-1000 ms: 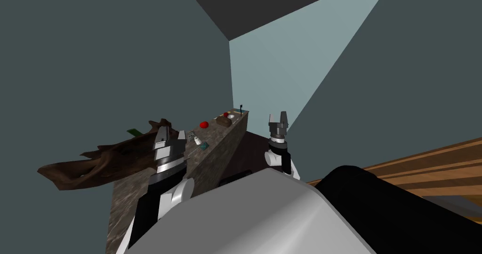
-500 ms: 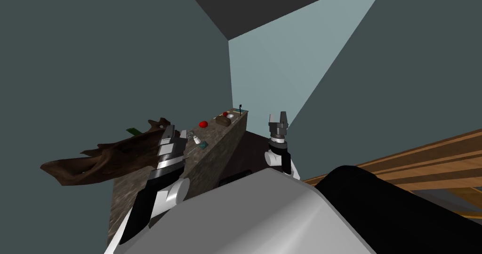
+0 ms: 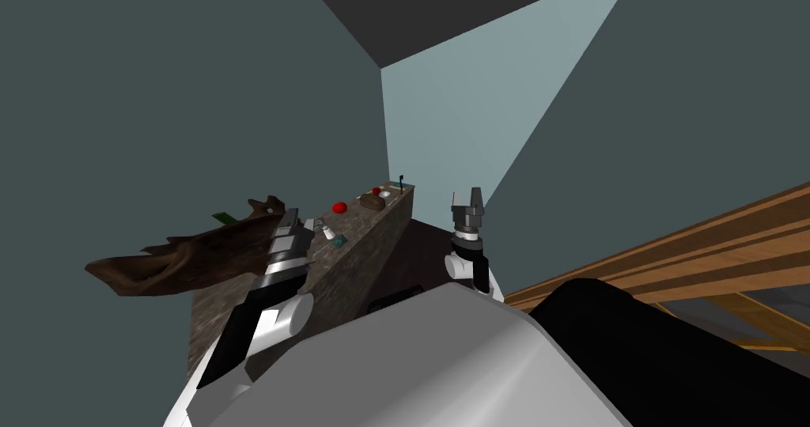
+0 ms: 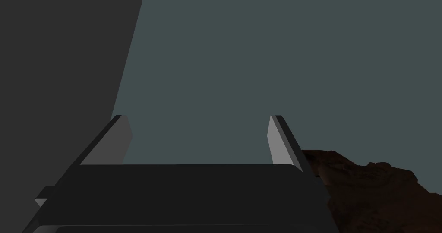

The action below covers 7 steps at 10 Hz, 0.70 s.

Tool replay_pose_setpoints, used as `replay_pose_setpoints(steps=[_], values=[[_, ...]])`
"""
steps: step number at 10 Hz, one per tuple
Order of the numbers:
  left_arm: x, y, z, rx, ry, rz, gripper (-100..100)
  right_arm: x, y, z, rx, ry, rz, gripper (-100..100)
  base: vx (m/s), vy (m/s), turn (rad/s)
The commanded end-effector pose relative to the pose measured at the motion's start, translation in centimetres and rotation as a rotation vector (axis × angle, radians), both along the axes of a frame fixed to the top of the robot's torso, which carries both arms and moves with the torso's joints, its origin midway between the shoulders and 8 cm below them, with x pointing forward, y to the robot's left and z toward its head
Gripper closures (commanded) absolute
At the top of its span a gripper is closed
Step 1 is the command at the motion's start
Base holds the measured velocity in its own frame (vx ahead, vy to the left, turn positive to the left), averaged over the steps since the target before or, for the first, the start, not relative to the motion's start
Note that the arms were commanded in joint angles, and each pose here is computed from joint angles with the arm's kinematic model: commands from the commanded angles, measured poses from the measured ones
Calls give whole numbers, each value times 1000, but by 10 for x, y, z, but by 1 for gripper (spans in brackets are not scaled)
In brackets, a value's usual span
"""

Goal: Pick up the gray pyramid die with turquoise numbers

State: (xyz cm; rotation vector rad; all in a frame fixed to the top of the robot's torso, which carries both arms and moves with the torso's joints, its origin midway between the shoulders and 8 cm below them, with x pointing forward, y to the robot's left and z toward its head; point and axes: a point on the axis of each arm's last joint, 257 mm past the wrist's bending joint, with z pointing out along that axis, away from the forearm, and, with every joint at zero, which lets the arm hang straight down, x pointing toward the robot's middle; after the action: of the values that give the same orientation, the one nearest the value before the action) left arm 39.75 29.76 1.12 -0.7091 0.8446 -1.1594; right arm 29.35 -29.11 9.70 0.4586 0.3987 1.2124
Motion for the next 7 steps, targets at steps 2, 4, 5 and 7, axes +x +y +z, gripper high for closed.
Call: replay_pose_setpoints(steps=[2, 4, 5, 7], values=[[15, 16, -10, -8, 57, 19, -100, 0, 0, 0, 0, 0, 0, 0, -49, -40, -26], [27, 30, -17, -24, 99, 38, -100, 0, 0, 0, 0, 0, 0, 0, -80, -47, -34], [28, 31, -20, -25, 112, 39, -100, 0, 0, 0, 0, 0, 0, 0, -52, -29, -8], [39, 47, -28, -49, 154, 59, -100, 0, 0, 0, 0, 0, 0, 0, -55, -37, -29]])
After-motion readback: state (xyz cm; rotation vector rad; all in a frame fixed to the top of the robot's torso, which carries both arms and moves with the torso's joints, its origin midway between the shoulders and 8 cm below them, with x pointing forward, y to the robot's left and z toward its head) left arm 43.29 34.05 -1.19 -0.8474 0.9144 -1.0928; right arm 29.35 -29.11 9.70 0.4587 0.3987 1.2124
